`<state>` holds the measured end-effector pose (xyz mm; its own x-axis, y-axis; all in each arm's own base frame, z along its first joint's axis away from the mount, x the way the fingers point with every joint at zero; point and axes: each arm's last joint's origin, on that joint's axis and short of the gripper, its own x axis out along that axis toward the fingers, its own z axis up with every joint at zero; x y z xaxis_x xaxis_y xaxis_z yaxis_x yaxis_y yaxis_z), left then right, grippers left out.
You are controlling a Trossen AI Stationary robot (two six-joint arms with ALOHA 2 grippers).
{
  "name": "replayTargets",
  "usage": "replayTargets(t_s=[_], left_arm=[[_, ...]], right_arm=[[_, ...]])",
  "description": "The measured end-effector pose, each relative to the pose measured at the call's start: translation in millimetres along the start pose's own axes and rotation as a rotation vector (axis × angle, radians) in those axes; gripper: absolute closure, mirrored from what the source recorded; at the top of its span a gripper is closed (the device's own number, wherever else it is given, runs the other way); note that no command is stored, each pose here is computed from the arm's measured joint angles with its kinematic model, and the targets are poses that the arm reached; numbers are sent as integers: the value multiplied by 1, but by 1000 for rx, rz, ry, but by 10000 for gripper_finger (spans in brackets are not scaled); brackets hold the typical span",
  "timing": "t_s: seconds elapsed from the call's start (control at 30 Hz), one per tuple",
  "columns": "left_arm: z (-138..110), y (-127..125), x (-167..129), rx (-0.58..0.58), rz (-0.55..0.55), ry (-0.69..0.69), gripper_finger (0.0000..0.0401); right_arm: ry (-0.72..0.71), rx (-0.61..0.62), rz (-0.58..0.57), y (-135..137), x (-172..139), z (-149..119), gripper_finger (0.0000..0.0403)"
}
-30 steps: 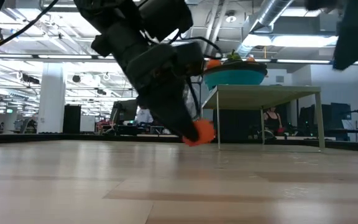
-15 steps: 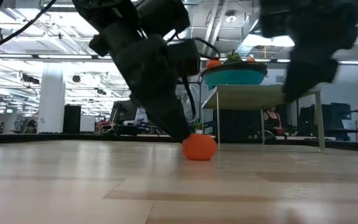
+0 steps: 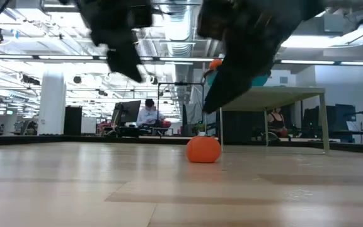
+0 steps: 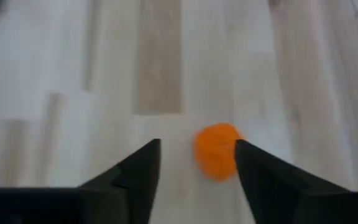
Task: Pick & Place Fruit
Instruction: Put the orange tangerine into the blue strainer bowl on the shelf
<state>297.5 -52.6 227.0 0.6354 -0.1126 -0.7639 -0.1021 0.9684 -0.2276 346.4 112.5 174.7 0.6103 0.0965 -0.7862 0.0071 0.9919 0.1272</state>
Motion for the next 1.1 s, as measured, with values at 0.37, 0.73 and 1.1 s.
replayTargets(t_s=[0.37,0.73,1.1], left_arm=[[-60,24,-56,-259,43,-132,193],[-95,36,-67,-382,24,-182,212],[-96,36,-67,-400,15,-186,226]], right_arm=[[138,-185,-10,-15,42,16,122],[235,-230,-9,-14,50,13,129],[231,-218,-10,-15,50,14,237]])
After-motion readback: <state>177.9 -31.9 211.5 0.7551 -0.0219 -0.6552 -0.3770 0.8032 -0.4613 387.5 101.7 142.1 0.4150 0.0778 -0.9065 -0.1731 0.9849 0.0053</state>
